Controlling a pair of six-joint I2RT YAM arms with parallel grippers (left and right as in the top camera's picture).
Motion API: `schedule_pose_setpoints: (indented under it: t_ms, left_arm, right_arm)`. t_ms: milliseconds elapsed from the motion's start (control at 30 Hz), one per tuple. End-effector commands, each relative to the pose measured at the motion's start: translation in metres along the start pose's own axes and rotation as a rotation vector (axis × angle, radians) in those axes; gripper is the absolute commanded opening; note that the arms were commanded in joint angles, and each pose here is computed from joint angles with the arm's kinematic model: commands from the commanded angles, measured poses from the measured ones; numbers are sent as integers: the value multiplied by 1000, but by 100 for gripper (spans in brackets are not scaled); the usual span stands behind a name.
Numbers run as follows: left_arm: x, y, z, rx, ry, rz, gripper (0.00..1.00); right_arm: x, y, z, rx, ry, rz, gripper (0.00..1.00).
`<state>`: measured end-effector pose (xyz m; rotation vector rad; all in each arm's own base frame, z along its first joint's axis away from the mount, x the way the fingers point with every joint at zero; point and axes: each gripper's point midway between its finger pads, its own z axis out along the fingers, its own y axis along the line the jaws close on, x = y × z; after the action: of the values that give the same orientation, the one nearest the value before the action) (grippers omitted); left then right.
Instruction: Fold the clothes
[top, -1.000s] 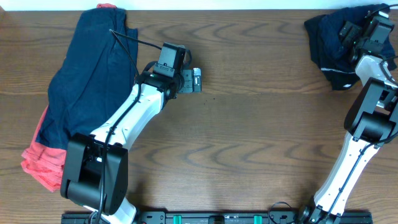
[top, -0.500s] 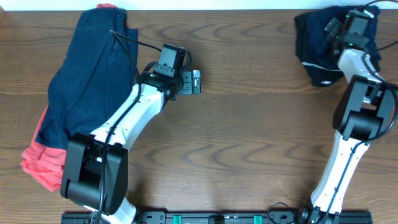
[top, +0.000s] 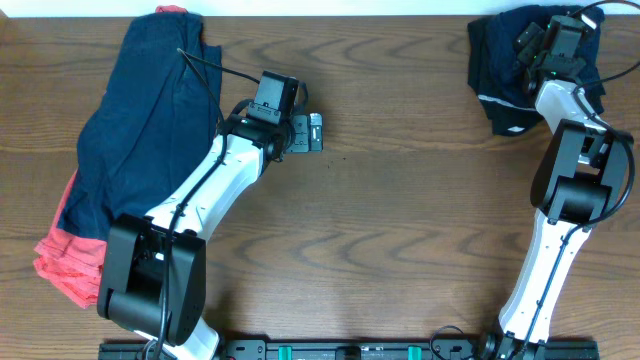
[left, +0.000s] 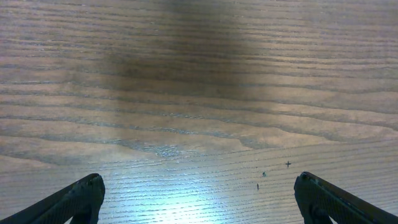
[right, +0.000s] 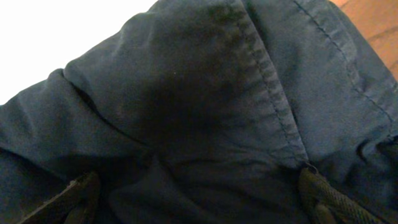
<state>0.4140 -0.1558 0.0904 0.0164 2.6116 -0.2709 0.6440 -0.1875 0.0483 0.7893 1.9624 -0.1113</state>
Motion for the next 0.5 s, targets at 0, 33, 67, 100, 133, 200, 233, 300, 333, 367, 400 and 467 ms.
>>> schedule_pose_setpoints:
  t_ms: [0,33,67,100,133,200,233,300,333,367,400,467]
  left_arm:
    - [-12,-1,-11,0,-36,13,99]
    - [-12,-1,-11,0,-36,13,99]
    - [-12,-1,-11,0,-36,13,99]
    - [-12,-1,-11,0,-37,13,99]
    - [-12,-1,-11,0,-36,13,99]
    - [-12,-1,-11,0,-36,13,99]
    - [-12,-1,-11,0,-36,13,99]
    - [-12,-1,-11,0,-36,13,99]
    - [-12,-1,-11,0,-36,13,99]
    - [-12,-1,-11,0,-36,13,99]
    - [-12,-1,-11,0,-36,13,99]
    - [-12,-1,-11,0,-37,13,99]
  right_arm:
    - [38,-11,16,-12,83,31,99]
    - [33,-12,17,-9,75,34,99]
    - [29,-14,17,-6,70,38,99]
    - [26,-17,17,-3,68,41,99]
    - [24,-21,18,3,68,44,99]
    - [21,-29,19,15,70,50,99]
    - [21,-34,19,24,73,53,99]
    - [20,-44,20,41,82,59,99]
    - [20,-47,21,46,84,61,99]
    - [20,-51,21,51,86,63,99]
    - [19,-53,21,55,88,64,99]
    - [18,-57,22,52,90,51,99]
